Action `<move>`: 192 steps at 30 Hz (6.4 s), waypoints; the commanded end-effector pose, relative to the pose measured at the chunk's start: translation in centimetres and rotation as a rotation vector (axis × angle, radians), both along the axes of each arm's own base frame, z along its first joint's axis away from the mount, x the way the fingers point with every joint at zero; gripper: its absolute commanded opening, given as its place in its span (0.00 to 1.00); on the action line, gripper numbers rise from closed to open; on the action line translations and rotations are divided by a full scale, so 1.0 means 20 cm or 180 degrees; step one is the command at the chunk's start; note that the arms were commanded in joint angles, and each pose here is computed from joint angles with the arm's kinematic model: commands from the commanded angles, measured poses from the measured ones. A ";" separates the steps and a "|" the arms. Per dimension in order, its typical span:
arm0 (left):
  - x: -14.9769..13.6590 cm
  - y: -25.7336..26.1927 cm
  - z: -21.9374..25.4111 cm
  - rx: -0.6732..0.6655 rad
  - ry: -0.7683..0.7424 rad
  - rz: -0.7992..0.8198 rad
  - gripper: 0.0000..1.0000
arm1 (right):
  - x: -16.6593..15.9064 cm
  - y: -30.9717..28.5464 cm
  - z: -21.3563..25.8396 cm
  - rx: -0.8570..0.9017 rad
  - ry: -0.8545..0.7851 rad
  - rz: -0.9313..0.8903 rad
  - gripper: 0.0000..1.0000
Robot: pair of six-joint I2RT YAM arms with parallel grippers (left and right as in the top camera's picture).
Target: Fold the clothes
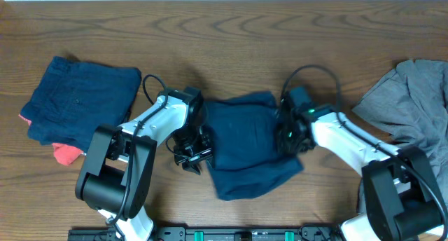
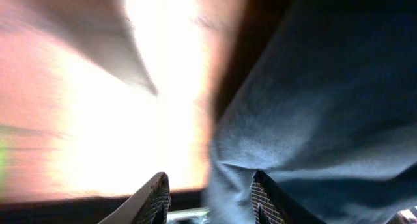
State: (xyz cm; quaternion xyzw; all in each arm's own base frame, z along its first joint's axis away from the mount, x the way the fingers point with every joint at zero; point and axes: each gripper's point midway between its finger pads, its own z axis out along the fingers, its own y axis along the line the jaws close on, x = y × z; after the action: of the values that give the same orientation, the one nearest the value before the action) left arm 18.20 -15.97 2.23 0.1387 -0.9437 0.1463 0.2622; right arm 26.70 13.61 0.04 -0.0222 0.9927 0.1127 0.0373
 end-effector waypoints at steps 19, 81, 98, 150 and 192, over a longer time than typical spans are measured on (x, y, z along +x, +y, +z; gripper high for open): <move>0.94 0.02 0.26 0.0024 -0.3111 -0.0128 0.65 | 0.17 -0.01 0.55 0.0468 -0.0223 -0.0220 0.41; 0.51 -0.77 0.00 -0.1972 -0.2134 -0.0863 0.15 | 0.22 -0.21 0.04 -0.0022 -0.0915 -0.0563 0.54; 1.03 0.23 0.56 -0.0554 -0.3485 0.0240 0.06 | 0.27 -0.39 0.48 -0.0040 -0.1442 -0.0647 0.66; 0.81 1.89 0.71 0.1698 -0.3708 0.2346 0.98 | 0.14 -0.41 0.42 -0.0124 -0.1105 -0.0625 0.67; 0.35 0.47 0.49 0.0354 -0.2103 -0.0368 0.98 | 0.13 -0.55 0.68 -0.0028 -0.0893 -0.0954 0.99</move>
State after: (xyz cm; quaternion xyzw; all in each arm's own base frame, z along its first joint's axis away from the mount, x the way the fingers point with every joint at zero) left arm 25.87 -7.80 11.37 0.0578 -0.9860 0.1482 -0.0492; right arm 28.80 3.82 11.79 0.0978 0.9736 0.1051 0.1777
